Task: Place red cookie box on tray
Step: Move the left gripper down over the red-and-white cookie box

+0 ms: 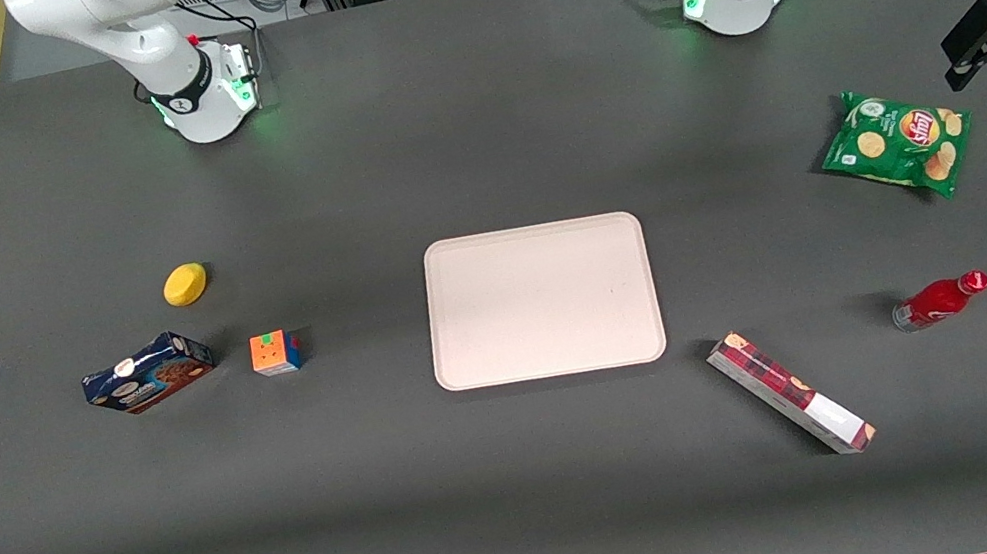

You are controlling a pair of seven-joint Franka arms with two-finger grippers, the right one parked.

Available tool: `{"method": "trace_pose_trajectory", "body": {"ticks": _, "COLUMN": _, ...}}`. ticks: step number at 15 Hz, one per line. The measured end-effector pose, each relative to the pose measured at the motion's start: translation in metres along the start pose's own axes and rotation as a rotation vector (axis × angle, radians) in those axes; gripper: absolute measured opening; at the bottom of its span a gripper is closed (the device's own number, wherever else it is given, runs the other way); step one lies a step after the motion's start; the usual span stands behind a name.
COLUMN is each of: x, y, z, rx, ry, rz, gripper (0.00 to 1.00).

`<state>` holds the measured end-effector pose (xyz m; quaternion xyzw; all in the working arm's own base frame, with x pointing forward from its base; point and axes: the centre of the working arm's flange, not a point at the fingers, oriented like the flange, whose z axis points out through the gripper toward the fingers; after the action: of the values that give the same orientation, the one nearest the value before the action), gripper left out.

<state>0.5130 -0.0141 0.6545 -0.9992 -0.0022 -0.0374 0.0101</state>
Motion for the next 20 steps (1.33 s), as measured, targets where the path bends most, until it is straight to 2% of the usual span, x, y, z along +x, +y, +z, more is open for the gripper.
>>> {"method": "trace_pose_trajectory", "body": {"ticks": 10, "x": -0.001, "y": 0.0, "z": 0.013, "rx": -0.001, "ry": -0.011, "rz": -0.026, "gripper": 1.0}}
{"method": "trace_pose_trajectory", "body": {"ticks": 14, "x": 0.03, "y": 0.005, "z": 0.049, "rx": -0.014, "ry": 0.002, "rz": -0.244, "gripper": 1.0}}
{"method": "trace_pose_trajectory", "body": {"ticks": 17, "x": 0.07, "y": 0.024, "z": 0.083, "rx": -0.037, "ry": -0.024, "rz": -0.42, "gripper": 1.0}}
{"method": "trace_pose_trajectory", "body": {"ticks": 20, "x": 0.119, "y": 0.051, "z": 0.129, "rx": -0.035, "ry": -0.058, "rz": -0.587, "gripper": 1.0}}
